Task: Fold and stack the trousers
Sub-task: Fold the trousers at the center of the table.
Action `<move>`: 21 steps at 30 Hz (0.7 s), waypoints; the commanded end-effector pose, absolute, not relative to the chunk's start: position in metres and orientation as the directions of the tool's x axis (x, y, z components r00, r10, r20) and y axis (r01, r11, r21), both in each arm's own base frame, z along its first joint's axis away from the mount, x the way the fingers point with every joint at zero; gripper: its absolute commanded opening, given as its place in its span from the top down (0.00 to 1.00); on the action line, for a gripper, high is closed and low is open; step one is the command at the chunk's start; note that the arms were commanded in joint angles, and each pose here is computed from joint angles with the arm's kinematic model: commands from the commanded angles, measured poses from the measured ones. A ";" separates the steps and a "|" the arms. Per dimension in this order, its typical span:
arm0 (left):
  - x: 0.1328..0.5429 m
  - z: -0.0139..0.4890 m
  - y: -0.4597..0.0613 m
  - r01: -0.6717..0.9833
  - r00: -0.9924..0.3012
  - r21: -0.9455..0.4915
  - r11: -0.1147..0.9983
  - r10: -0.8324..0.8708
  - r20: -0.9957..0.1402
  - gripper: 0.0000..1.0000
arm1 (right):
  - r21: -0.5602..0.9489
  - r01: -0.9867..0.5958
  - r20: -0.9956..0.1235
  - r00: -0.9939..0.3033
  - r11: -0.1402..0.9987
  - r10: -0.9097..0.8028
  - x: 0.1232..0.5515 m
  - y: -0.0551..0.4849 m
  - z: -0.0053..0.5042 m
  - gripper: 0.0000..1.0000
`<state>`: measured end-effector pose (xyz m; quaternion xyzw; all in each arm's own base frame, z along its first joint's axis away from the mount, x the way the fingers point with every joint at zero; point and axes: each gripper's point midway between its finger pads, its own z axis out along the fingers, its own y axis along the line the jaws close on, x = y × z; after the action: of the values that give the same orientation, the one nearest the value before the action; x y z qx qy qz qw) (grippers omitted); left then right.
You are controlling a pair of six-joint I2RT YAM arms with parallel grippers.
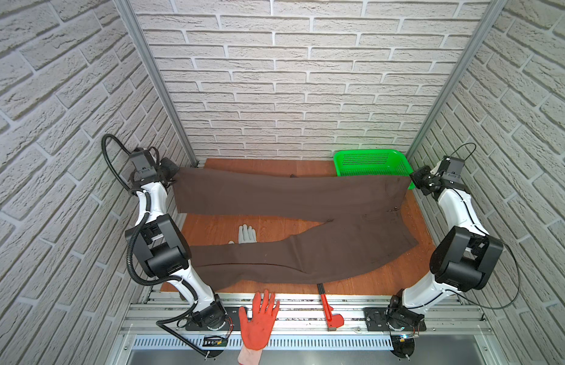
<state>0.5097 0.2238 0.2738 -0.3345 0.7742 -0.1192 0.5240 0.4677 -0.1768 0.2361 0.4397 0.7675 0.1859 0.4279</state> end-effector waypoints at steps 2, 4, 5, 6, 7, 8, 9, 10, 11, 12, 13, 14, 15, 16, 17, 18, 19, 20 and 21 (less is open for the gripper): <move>0.522 0.337 0.252 -0.325 -0.057 -0.586 0.742 -0.634 -0.772 1.00 | 0.728 0.390 -0.581 -0.085 0.564 0.810 0.500 -0.194 0.303 0.95; 0.530 0.346 0.255 -0.299 -0.031 -0.606 0.737 -0.643 -0.765 1.00 | 0.742 0.371 -0.588 -0.041 0.559 0.808 0.509 -0.199 0.309 0.95; 0.536 0.347 0.257 -0.288 -0.027 -0.620 0.730 -0.654 -0.756 1.00 | 0.737 0.364 -0.600 -0.034 0.569 0.799 0.516 -0.199 0.311 0.95; 0.540 0.349 0.259 -0.281 -0.023 -0.631 0.723 -0.663 -0.749 1.00 | 0.737 0.362 -0.603 -0.029 0.570 0.798 0.520 -0.199 0.312 0.95; 0.546 0.349 0.260 -0.275 -0.019 -0.642 0.716 -0.672 -0.741 1.00 | 0.742 0.351 -0.602 -0.025 0.571 0.798 0.527 -0.197 0.313 0.95; 0.550 0.349 0.262 -0.269 -0.013 -0.653 0.708 -0.680 -0.733 1.00 | 0.749 0.337 -0.601 -0.018 0.571 0.799 0.533 -0.195 0.315 0.95; 0.554 0.350 0.263 -0.262 -0.008 -0.658 0.706 -0.684 -0.730 1.00 | 0.755 0.326 -0.598 -0.010 0.568 0.801 0.539 -0.195 0.317 0.95; 0.558 0.350 0.265 -0.257 -0.003 -0.665 0.701 -0.689 -0.725 1.00 | 0.760 0.322 -0.597 -0.001 0.565 0.803 0.544 -0.194 0.317 0.95; 0.561 0.351 0.266 -0.254 0.001 -0.672 0.696 -0.694 -0.720 1.00 | 0.765 0.318 -0.595 0.016 0.560 0.804 0.548 -0.196 0.319 0.95; 0.564 0.351 0.268 -0.250 0.004 -0.677 0.692 -0.698 -0.716 1.00 | 0.770 0.308 -0.594 0.030 0.558 0.804 0.551 -0.197 0.320 0.95; 0.567 0.352 0.269 -0.243 0.007 -0.682 0.690 -0.702 -0.712 1.00 | 0.774 0.297 -0.598 0.048 0.560 0.800 0.554 -0.199 0.324 0.95; 0.569 0.354 0.269 -0.236 0.010 -0.686 0.688 -0.704 -0.710 1.00 | 0.776 0.290 -0.599 0.065 0.560 0.798 0.556 -0.201 0.327 0.95; 0.570 0.355 0.269 -0.233 0.010 -0.688 0.688 -0.706 -0.709 1.00 | 0.779 0.285 -0.599 0.076 0.559 0.797 0.557 -0.201 0.329 0.95; 0.569 0.358 0.269 -0.227 0.011 -0.691 0.686 -0.707 -0.707 1.00 | 0.778 0.285 -0.601 0.079 0.560 0.795 0.557 -0.202 0.329 0.95; 0.566 0.359 0.268 -0.224 0.010 -0.693 0.686 -0.709 -0.705 1.00 | 0.773 0.288 -0.606 0.072 0.565 0.792 0.555 -0.202 0.328 0.95; 0.562 0.364 0.265 -0.214 0.016 -0.692 0.689 -0.706 -0.708 1.00 | 0.767 0.295 -0.610 0.059 0.570 0.791 0.554 -0.200 0.325 0.95; 0.554 0.361 0.263 -0.216 0.019 -0.695 0.686 -0.708 -0.706 1.00 | 0.759 0.300 -0.615 0.044 0.577 0.787 0.550 -0.198 0.322 0.95; 0.544 0.360 0.261 -0.219 0.031 -0.698 0.682 -0.710 -0.703 1.00 | 0.754 0.308 -0.619 0.038 0.580 0.784 0.544 -0.199 0.318 0.95; 0.534 0.359 0.259 -0.218 0.042 -0.702 0.679 -0.712 -0.701 1.00 | 0.751 0.318 -0.619 0.037 0.579 0.784 0.539 -0.200 0.312 0.95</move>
<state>0.5653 0.2287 0.3334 -0.3111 0.7128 -0.2066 0.5936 0.5529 -0.1830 0.2656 0.4292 0.7040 0.2157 0.5231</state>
